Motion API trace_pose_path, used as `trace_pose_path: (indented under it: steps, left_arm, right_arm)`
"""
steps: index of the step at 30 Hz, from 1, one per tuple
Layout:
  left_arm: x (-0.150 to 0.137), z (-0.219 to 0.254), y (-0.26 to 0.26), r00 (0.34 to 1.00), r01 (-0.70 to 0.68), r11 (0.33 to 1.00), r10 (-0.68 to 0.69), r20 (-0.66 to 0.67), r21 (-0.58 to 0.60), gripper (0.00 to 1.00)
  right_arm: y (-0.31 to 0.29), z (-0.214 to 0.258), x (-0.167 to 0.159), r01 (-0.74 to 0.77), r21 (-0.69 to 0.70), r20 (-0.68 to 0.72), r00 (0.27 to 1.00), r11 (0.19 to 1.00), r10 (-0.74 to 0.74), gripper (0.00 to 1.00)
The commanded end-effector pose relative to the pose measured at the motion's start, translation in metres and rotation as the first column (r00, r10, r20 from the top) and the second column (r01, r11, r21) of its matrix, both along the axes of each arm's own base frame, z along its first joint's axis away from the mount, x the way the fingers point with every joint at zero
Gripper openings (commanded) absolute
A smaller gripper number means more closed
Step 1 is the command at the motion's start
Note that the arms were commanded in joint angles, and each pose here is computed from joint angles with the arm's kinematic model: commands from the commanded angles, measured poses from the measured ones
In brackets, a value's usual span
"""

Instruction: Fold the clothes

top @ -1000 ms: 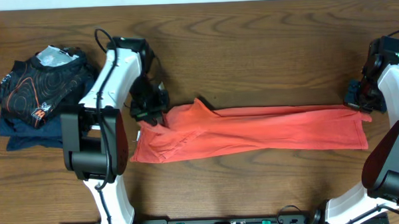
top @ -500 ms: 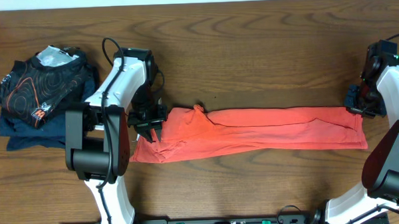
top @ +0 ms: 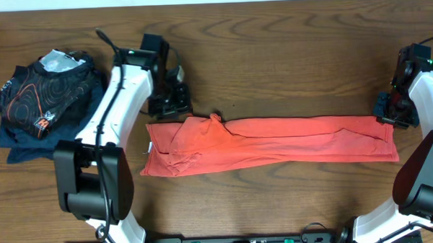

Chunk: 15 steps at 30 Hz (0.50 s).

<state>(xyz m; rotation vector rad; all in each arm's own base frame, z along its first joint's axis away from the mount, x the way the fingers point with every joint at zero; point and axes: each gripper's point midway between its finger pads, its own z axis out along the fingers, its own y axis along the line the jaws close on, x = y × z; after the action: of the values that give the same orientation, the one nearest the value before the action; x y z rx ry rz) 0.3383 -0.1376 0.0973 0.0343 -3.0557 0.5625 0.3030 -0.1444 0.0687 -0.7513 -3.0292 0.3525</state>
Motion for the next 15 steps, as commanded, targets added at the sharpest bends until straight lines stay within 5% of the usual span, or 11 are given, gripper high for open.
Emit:
trace_pose_path:
  steps: [1,15]
  left_arm:
    - [-0.006,-0.004,-0.033,1.000,0.026,0.999,-0.027,-0.015,-0.045,0.49]
    - [0.008,-0.054,-0.056,0.997,-0.075,0.991,0.077,-0.013,0.110,0.49]
  right_arm:
    - [-0.001,0.002,-0.003,0.019,0.003,0.008,1.000,1.000,-0.019,0.30]
    - [-0.001,0.002,-0.003,0.019,0.005,0.009,1.000,1.000,-0.019,0.32]
